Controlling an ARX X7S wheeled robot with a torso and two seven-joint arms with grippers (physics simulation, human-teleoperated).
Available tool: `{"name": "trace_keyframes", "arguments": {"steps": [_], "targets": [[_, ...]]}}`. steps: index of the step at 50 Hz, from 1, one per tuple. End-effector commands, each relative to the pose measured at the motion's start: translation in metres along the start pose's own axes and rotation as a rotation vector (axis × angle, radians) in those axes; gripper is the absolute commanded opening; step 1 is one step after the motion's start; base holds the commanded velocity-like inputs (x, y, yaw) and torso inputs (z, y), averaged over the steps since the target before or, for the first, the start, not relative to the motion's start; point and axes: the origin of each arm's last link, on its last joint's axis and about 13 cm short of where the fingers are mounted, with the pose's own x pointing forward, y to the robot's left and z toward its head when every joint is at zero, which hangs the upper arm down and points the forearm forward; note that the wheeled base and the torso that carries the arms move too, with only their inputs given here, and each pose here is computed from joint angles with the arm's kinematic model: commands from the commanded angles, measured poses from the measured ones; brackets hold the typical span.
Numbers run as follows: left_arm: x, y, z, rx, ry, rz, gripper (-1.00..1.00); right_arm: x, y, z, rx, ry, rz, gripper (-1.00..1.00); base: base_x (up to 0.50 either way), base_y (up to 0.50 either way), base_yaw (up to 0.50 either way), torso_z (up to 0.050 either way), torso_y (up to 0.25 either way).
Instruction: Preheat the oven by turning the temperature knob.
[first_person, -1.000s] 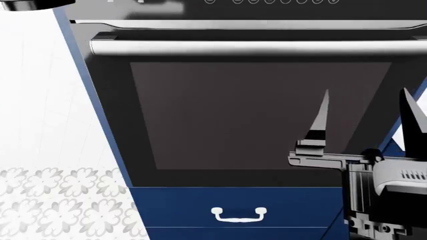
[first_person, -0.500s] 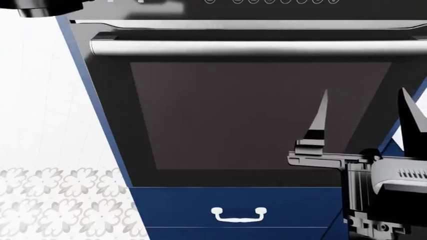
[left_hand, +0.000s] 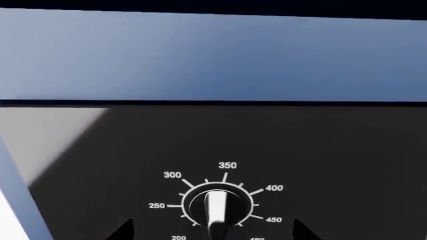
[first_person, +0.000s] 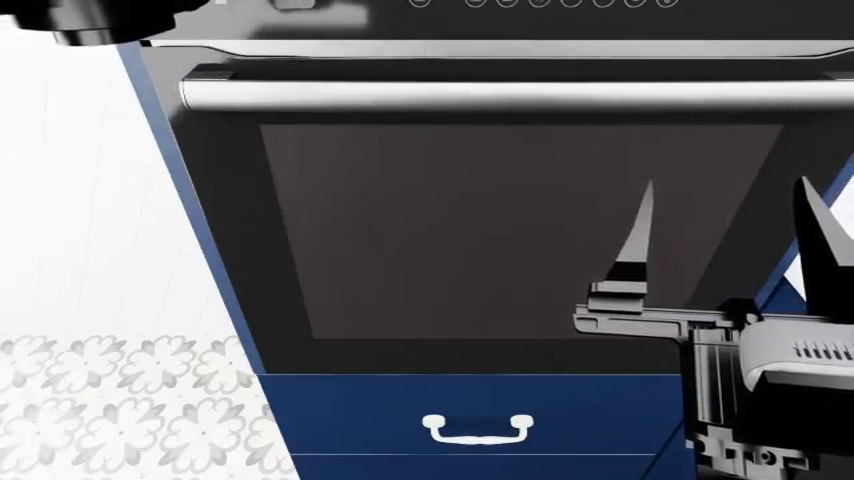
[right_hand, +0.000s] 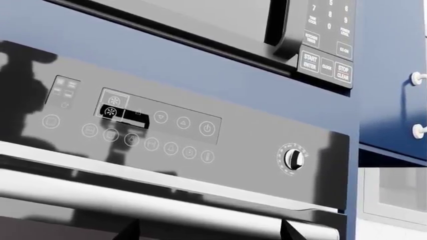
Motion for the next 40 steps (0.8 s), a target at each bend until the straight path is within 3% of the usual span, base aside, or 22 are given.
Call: {"name": "trace_keyframes", "arguments": {"steps": [1, 40], "targets": [[0.006, 0.000, -0.003, 0.004, -0.001, 0.004, 1.00, 0.000, 0.000, 0.000, 0.000, 0.000, 0.001, 1.00, 0.00, 0.00, 0.00, 0.000, 0.000], [0.016, -0.002, -0.015, -0.010, -0.022, -0.006, 1.00, 0.000, 0.000, -0.002, -0.019, 0.000, 0.002, 1.00, 0.00, 0.00, 0.00, 0.000, 0.000]]}}
